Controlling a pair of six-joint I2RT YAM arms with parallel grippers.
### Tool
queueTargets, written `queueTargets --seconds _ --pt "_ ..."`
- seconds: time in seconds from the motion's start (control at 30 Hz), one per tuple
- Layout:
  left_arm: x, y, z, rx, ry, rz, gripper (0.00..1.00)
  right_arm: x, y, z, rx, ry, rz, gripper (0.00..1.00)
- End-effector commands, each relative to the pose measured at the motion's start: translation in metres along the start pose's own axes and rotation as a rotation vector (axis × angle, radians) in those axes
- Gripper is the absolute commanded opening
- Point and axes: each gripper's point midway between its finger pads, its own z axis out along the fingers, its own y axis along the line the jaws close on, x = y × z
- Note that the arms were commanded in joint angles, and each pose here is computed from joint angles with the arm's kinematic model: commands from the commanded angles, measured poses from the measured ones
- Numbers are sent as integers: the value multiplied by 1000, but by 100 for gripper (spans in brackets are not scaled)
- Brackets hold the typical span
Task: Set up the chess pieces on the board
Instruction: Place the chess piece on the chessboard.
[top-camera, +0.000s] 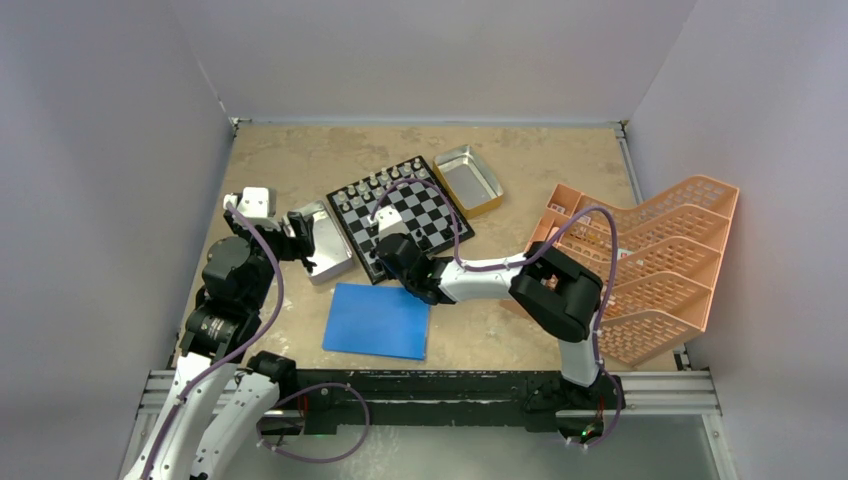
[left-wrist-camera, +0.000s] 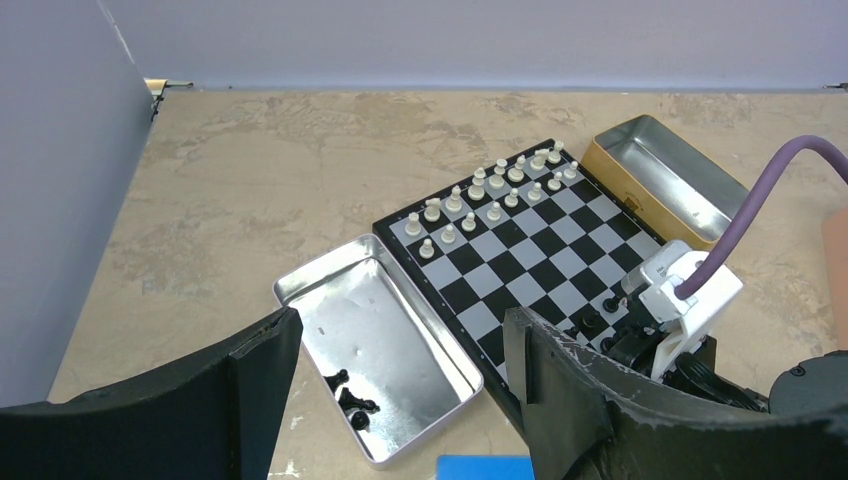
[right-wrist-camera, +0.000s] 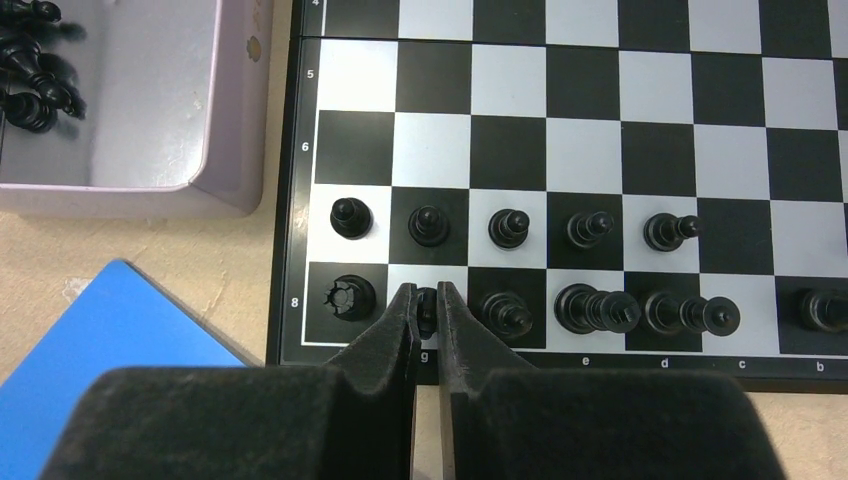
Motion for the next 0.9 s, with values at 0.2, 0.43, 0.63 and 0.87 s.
queueTargets --seconds 0.2,0.43,0.63,0.87 --pt "-9 -3 1 14 -37 -8 74 -19 5 1 11 -34 16 11" --pt "-7 -6 3 28 -31 -4 74 -28 8 -5 0 -31 39 23" --pt "-2 -10 6 50 -10 1 73 -53 12 -20 -32 -70 63 30" --pt "27 -21 26 73 116 -50 74 -91 7 -53 -57 -138 103 43"
